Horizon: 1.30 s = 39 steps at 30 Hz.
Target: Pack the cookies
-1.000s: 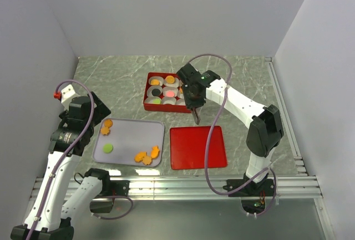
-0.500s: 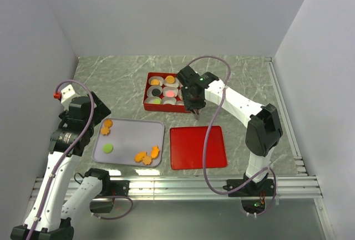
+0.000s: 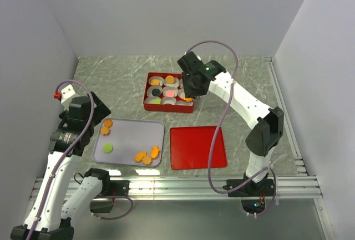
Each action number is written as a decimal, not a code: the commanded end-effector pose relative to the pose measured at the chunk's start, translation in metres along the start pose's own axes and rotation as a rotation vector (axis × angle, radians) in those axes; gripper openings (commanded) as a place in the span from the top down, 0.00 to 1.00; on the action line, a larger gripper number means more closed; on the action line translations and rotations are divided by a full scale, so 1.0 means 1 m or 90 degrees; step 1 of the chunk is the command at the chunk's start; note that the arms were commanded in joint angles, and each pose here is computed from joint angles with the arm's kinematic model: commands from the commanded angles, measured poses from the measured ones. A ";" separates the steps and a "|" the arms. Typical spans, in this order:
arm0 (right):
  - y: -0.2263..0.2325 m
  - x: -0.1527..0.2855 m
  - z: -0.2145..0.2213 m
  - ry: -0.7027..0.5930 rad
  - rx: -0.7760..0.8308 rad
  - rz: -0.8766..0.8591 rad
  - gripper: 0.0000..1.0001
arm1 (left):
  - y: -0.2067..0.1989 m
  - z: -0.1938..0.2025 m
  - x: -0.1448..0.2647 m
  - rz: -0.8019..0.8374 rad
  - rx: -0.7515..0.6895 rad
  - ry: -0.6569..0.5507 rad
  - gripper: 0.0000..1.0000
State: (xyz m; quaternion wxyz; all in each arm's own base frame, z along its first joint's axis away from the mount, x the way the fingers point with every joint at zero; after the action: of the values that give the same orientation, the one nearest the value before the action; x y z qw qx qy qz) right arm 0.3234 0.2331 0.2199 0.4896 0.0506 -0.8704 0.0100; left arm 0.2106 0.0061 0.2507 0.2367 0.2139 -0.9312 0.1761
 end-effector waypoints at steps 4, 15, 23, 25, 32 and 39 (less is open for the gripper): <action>-0.006 0.028 -0.021 -0.040 -0.010 0.001 0.53 | -0.003 -0.005 0.003 0.009 0.008 -0.014 0.04; 0.020 0.069 -0.001 -0.038 0.004 -0.072 0.53 | -0.003 -0.005 0.002 0.008 0.007 -0.013 0.04; 0.067 0.104 0.063 0.005 0.085 -0.139 0.53 | -0.003 -0.005 0.002 0.007 0.007 -0.013 0.04; 0.077 0.108 0.088 0.033 0.101 -0.156 0.53 | -0.003 -0.005 0.001 0.005 0.007 -0.012 0.04; 0.086 0.126 0.163 0.121 0.118 -0.214 0.53 | -0.002 -0.005 0.001 0.004 0.009 -0.012 0.04; 0.096 0.128 0.206 0.172 0.148 -0.236 0.53 | -0.001 -0.006 0.003 0.005 0.012 -0.017 0.04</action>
State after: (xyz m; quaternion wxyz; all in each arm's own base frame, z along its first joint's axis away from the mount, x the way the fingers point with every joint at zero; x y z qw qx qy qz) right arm 0.0807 0.2973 0.2141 0.5906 0.2452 -0.7657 0.0684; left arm 0.2108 0.0061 0.2504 0.2373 0.2144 -0.9310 0.1761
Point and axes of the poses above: each gripper's point midway between its finger pads, its own x axis back along the fingers, its own y axis along the line the jaws close on, z = x × y, the point moved 3 cm from there along x, back along the fingers, and after that the axes turned 6 degrees about -x, right-handed, at the moved point
